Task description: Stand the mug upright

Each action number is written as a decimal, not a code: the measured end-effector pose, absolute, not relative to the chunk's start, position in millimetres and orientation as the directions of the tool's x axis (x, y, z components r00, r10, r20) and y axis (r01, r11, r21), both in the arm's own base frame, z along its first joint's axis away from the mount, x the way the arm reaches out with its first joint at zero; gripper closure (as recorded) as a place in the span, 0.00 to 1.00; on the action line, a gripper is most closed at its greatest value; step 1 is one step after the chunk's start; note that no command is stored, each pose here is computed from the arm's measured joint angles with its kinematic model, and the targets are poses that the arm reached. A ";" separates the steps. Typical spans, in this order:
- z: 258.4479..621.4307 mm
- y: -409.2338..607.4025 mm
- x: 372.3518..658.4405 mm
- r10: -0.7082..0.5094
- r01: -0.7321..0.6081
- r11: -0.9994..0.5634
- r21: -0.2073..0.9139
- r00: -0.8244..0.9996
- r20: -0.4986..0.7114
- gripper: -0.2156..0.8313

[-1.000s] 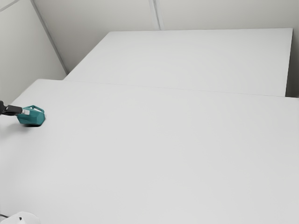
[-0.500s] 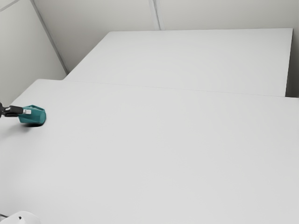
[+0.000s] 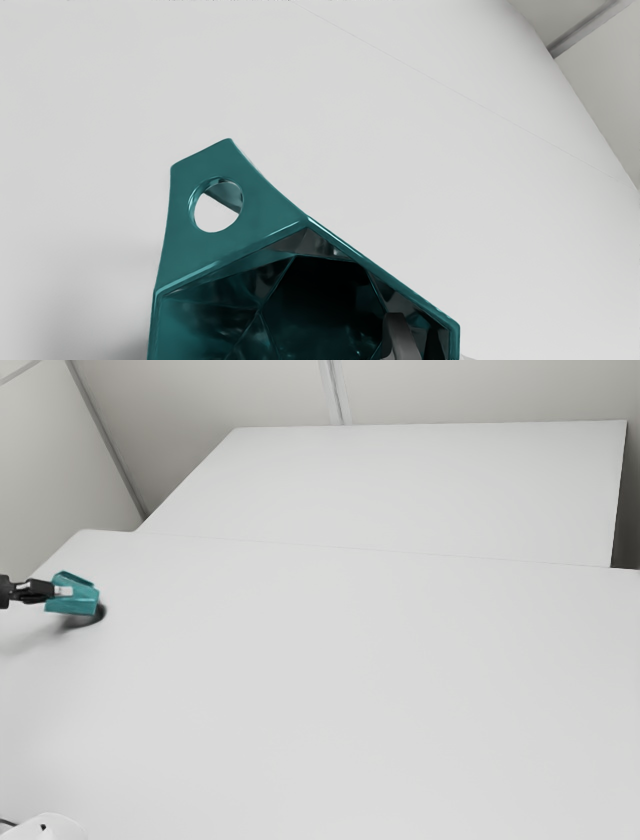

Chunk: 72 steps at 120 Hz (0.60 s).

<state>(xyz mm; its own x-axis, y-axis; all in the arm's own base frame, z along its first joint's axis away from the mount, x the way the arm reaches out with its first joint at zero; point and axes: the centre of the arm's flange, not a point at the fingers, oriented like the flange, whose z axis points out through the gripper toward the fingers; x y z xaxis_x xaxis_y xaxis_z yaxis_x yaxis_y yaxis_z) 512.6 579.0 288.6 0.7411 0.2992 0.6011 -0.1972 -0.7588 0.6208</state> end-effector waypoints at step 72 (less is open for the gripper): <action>455.3 416.7 592.1 -0.096 -0.356 -0.849 0.390 0.830 0.549 0.96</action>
